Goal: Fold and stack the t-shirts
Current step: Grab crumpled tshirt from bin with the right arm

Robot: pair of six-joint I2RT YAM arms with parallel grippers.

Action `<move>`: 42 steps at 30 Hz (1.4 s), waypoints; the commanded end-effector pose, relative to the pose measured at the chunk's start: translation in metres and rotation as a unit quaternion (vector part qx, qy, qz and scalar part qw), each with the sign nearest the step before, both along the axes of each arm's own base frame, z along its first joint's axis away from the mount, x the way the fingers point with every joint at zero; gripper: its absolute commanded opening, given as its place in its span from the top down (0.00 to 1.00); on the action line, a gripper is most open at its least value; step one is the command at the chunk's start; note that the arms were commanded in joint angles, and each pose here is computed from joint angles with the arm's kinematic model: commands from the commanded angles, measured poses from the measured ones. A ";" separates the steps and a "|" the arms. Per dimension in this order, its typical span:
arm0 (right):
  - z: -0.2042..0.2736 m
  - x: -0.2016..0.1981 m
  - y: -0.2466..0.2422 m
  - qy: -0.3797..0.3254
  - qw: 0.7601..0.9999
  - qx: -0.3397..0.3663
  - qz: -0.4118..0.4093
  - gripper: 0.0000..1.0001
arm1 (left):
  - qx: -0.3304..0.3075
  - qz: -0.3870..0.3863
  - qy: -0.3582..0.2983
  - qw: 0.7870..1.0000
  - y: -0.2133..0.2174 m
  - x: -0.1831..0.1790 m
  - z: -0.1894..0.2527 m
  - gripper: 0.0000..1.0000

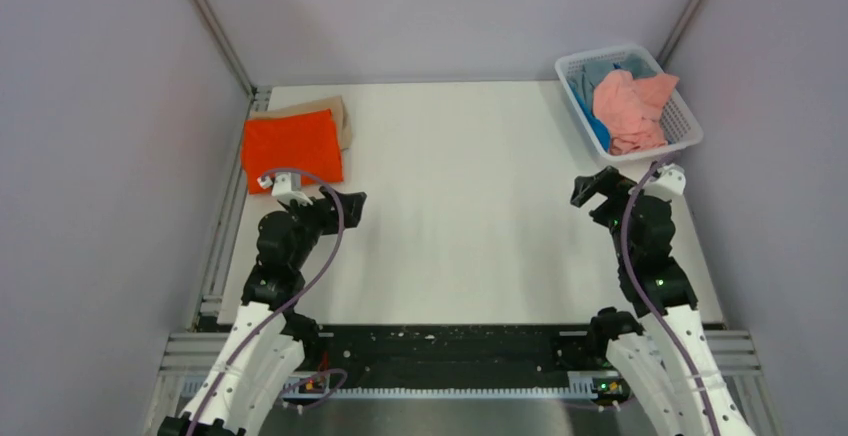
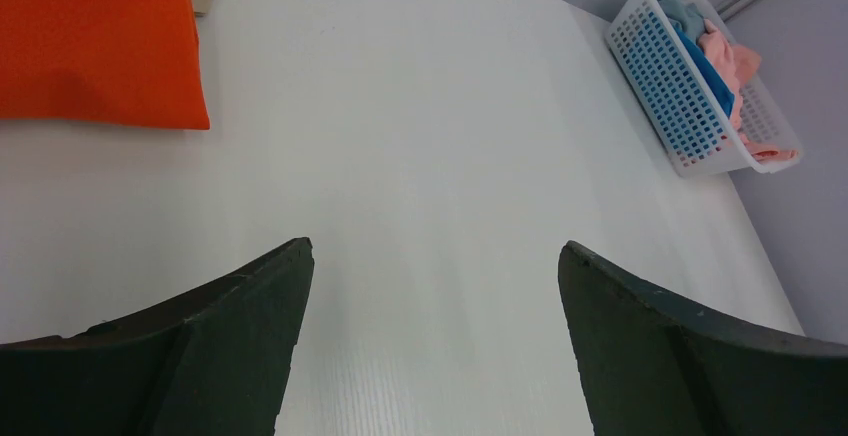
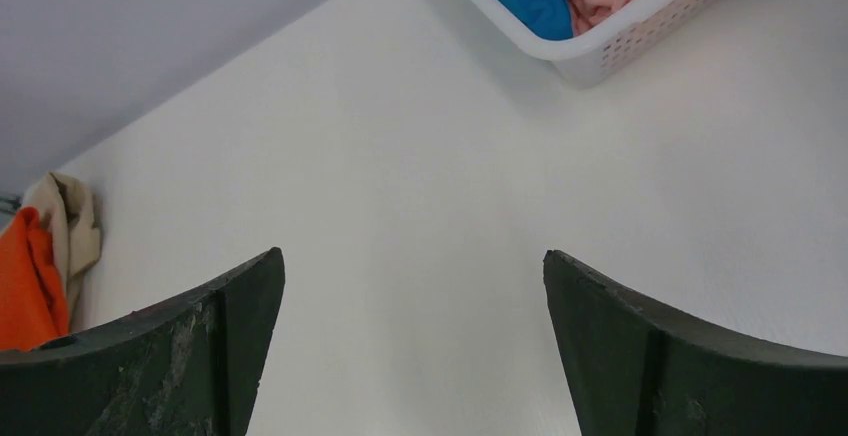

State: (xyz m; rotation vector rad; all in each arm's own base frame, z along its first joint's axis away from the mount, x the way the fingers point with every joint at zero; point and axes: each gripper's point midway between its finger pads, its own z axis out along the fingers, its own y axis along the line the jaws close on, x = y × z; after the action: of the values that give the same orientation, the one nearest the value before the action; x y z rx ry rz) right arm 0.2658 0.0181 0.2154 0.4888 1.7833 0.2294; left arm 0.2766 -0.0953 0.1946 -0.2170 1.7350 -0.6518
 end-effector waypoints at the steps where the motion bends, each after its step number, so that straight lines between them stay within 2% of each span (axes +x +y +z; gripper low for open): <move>1: 0.027 0.005 0.001 -0.061 0.997 0.037 -0.009 0.01 | 0.000 -0.004 -0.030 1.000 -0.002 0.004 0.022 0.04; 5: 0.045 0.013 0.026 -0.104 0.991 -0.003 0.080 0.01 | 0.000 -0.005 -0.031 0.999 -0.002 0.004 0.022 0.04; 8: 0.057 0.027 0.024 -0.118 0.990 -0.010 0.071 0.01 | 0.000 -0.003 -0.032 0.999 -0.002 0.005 0.022 0.04; 10: 0.062 0.043 0.020 -0.104 0.992 -0.039 0.064 0.01 | 0.000 -0.001 -0.034 0.999 -0.001 0.005 0.023 0.04; 13: 0.054 0.077 0.004 -0.037 0.996 -0.074 0.017 0.01 | 0.001 0.002 -0.030 1.000 0.000 0.006 0.021 0.04; 16: 0.061 0.114 -0.021 0.003 0.990 -0.134 -0.041 0.01 | 0.001 0.008 -0.029 1.000 0.002 0.007 0.021 0.04; 18: 0.057 0.139 -0.033 0.035 0.987 -0.150 -0.049 0.01 | 0.000 0.011 -0.029 1.000 0.002 0.007 0.021 0.04; 24: 0.029 0.212 -0.087 0.097 0.983 -0.132 -0.085 0.05 | -0.003 0.007 -0.023 1.000 0.000 0.011 0.018 0.04; 33: -0.004 0.310 -0.145 0.093 0.987 -0.071 -0.114 0.15 | 0.005 0.006 -0.012 1.000 -0.001 0.018 0.014 0.04; 40: -0.055 0.342 -0.159 0.118 0.983 -0.057 -0.132 0.26 | 0.012 0.013 -0.016 1.000 0.002 0.019 0.016 0.04; 42: -0.065 0.342 -0.160 0.122 0.982 -0.056 -0.133 0.38 | 0.013 0.018 -0.017 1.000 0.003 0.020 0.017 0.04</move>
State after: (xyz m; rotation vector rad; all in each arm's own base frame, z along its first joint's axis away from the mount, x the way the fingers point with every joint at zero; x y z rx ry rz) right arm 0.5945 -0.1403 0.1390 0.6735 1.9911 -0.1542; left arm 0.2887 -0.0937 0.1770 -0.2436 1.8039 -0.6174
